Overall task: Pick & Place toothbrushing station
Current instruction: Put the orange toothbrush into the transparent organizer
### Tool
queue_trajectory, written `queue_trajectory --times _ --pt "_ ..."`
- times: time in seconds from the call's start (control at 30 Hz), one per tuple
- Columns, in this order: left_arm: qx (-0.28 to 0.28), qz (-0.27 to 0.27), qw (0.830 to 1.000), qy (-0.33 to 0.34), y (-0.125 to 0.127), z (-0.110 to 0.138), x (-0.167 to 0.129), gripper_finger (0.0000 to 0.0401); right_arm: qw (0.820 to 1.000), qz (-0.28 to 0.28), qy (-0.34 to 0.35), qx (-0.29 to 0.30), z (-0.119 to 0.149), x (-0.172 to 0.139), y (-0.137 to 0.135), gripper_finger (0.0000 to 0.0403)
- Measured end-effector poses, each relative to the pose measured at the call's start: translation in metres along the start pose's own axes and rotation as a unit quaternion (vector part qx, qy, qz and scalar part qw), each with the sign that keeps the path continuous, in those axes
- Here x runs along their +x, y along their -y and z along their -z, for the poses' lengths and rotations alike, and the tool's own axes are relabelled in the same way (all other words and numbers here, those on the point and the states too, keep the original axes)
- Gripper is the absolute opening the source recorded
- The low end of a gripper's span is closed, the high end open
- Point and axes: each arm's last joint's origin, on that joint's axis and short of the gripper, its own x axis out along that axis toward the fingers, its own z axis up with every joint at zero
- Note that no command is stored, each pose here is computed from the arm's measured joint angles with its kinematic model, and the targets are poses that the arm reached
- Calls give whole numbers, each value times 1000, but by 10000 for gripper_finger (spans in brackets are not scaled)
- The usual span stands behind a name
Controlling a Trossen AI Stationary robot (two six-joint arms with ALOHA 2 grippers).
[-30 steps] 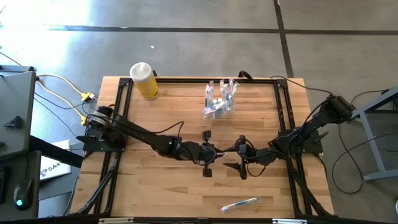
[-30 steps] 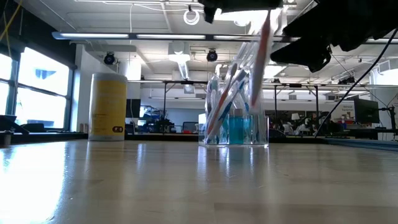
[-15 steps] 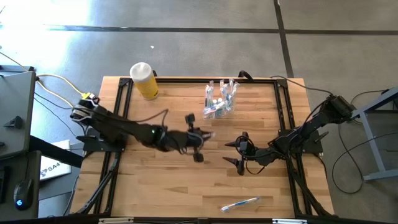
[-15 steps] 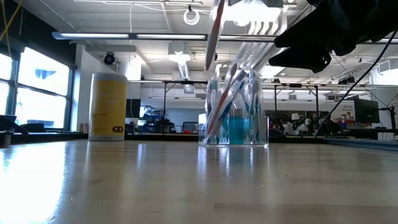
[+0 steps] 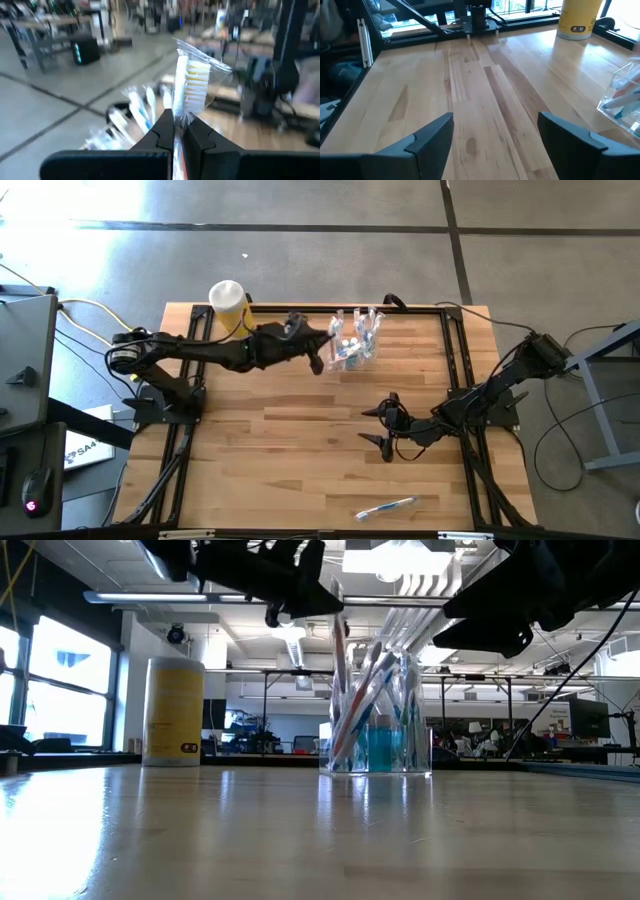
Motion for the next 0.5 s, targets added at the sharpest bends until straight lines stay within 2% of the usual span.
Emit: queue_trajectory --times 0.1,0.2,0.5 --pt "-8 -9 999 29 -14 6 -1 4 1000 0 0 0 0 0 0 281" --pt "-6 -21 1000 22 -22 12 0 4 1000 0 0 8 0 0 0 281" --pt "15 -31 999 -11 -23 40 14 4 999 1 7 34 -1 0 0 281"
